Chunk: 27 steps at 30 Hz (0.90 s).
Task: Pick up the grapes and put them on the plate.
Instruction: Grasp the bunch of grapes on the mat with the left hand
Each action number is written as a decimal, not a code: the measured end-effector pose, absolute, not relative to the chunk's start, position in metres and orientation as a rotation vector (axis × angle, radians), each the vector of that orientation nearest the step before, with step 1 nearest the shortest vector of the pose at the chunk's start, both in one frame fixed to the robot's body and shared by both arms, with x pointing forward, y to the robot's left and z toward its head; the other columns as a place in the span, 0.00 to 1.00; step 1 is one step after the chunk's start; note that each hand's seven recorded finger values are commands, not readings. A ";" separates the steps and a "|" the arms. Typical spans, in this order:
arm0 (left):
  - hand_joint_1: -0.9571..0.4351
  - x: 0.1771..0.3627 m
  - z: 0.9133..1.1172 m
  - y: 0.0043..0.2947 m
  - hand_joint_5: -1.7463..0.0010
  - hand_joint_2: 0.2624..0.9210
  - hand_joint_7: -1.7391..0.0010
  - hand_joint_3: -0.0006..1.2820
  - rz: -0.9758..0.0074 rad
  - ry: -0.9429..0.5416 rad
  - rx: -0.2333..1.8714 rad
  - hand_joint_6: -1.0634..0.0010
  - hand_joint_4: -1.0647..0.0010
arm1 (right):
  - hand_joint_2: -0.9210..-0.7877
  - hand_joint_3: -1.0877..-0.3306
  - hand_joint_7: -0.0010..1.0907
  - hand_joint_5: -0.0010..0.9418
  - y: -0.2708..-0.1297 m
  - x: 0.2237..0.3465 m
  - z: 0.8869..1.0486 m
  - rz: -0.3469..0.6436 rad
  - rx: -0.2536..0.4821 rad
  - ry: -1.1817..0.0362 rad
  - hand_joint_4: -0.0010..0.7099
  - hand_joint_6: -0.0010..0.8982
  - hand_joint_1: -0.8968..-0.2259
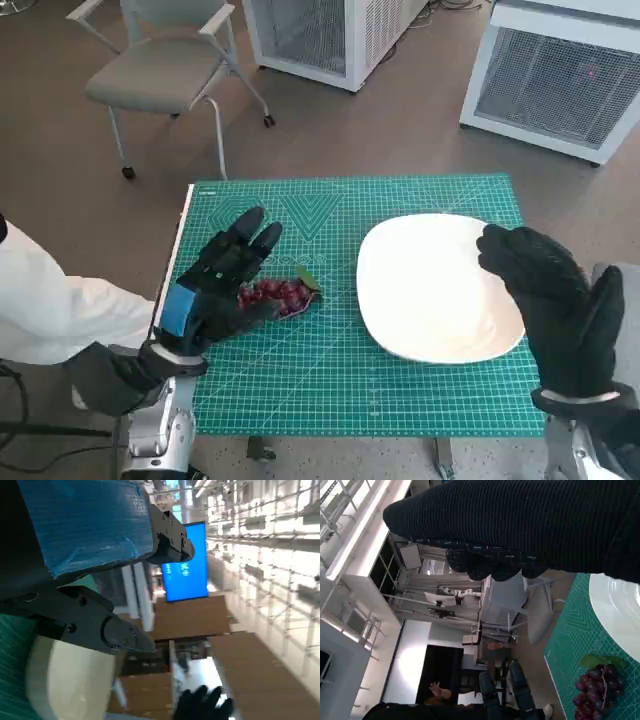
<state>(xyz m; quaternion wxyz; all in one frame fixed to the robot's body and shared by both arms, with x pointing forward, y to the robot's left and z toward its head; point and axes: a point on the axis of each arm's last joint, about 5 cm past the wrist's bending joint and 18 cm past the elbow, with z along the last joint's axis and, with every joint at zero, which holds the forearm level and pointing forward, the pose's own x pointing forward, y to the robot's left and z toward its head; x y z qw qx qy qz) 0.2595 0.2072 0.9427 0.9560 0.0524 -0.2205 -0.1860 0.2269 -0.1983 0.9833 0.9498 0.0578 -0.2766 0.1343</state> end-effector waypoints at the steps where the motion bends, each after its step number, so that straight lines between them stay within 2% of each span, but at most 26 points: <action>1: 0.46 0.259 0.945 0.209 1.00 0.92 1.00 0.01 -0.371 -0.436 0.162 0.85 0.93 | 0.00 0.64 0.95 0.94 -0.198 0.227 0.984 0.273 0.117 -0.565 0.60 0.25 0.84; 4: 0.53 0.258 0.952 0.213 1.00 0.84 1.00 0.01 -0.350 -0.399 0.323 0.89 0.97 | 0.00 0.64 0.95 0.94 -0.198 0.227 0.985 0.273 0.116 -0.572 0.60 0.25 0.84; 8: 0.61 0.256 0.961 0.215 1.00 0.78 0.99 0.00 -0.317 -0.336 0.528 0.89 0.99 | 0.00 0.64 0.95 0.95 -0.198 0.227 0.985 0.273 0.115 -0.578 0.60 0.24 0.84; 17: 0.64 0.243 0.981 0.205 1.00 0.75 0.99 0.00 -0.235 -0.174 0.977 0.88 1.00 | 0.00 0.64 0.96 0.95 -0.198 0.227 0.985 0.274 0.118 -0.576 0.59 0.24 0.84; 27: 0.64 0.238 0.984 0.189 1.00 0.74 0.99 0.00 -0.207 -0.065 1.110 0.87 1.00 | 0.00 0.64 0.96 0.95 -0.198 0.227 0.984 0.278 0.121 -0.562 0.59 0.24 0.84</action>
